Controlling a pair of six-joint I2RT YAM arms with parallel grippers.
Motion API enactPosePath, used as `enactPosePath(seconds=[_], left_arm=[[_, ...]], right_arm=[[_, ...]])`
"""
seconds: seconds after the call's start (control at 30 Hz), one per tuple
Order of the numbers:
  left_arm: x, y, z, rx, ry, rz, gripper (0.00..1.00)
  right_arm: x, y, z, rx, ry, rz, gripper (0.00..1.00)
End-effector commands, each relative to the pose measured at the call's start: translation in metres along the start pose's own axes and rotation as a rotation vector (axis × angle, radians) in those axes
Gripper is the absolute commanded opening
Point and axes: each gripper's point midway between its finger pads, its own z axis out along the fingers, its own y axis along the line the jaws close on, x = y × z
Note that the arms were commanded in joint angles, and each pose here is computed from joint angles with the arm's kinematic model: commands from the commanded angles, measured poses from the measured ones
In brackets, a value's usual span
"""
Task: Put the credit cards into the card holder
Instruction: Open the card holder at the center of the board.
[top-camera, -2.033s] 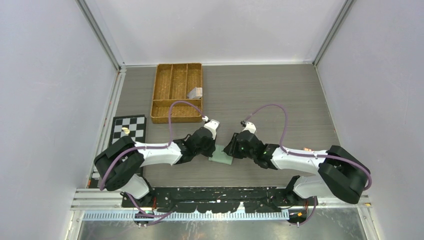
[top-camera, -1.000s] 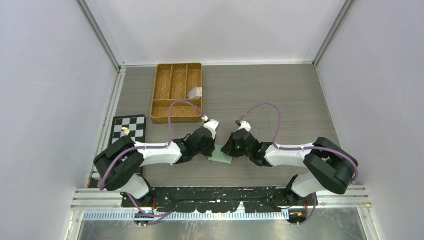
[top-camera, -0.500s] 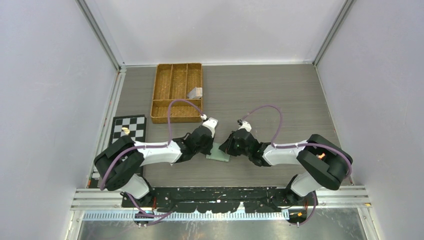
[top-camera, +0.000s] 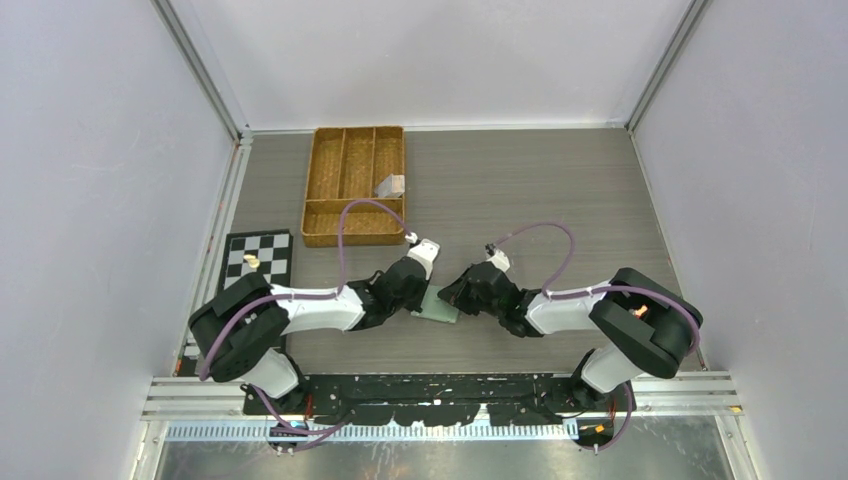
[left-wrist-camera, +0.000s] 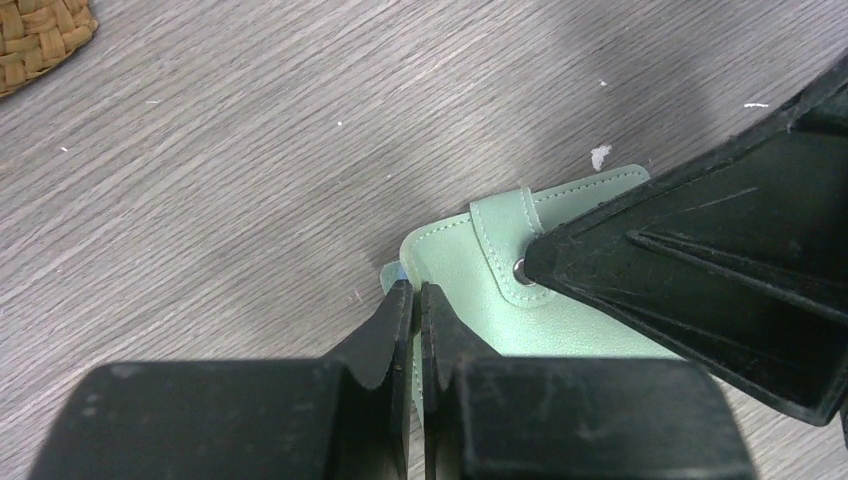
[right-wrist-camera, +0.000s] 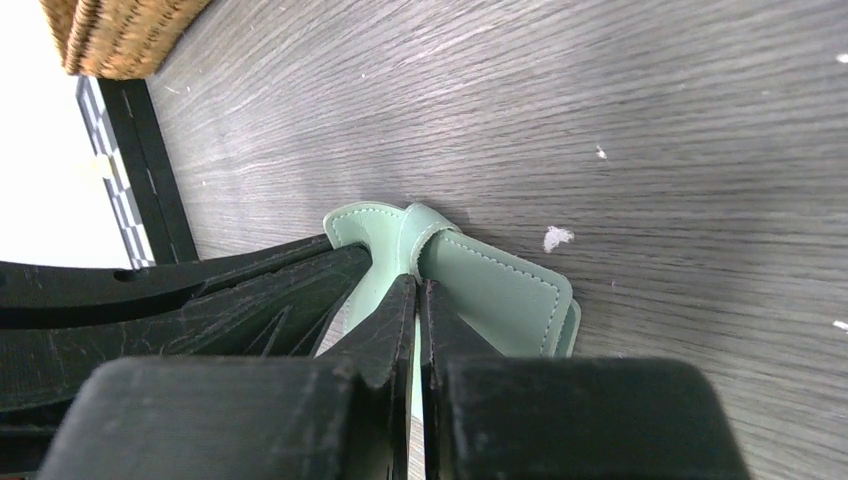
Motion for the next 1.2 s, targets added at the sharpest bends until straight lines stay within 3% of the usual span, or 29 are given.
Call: enactPosePath(seconds=[0.0, 0.47, 1.17], left_arm=[[0.077, -0.023, -0.003, 0.112, 0.219, 0.070, 0.00], [0.098, -0.020, -0.003, 0.047, 0.245, 0.183, 0.00], [0.107, -0.028, -0.004, 0.041, 0.230, 0.262, 0.00]], right_arm=[[-0.020, 0.062, -0.004, -0.222, -0.092, 0.158, 0.00], [-0.059, 0.052, -0.024, -0.223, -0.290, 0.307, 0.01], [-0.069, 0.034, -0.026, -0.202, -0.359, 0.420, 0.00]])
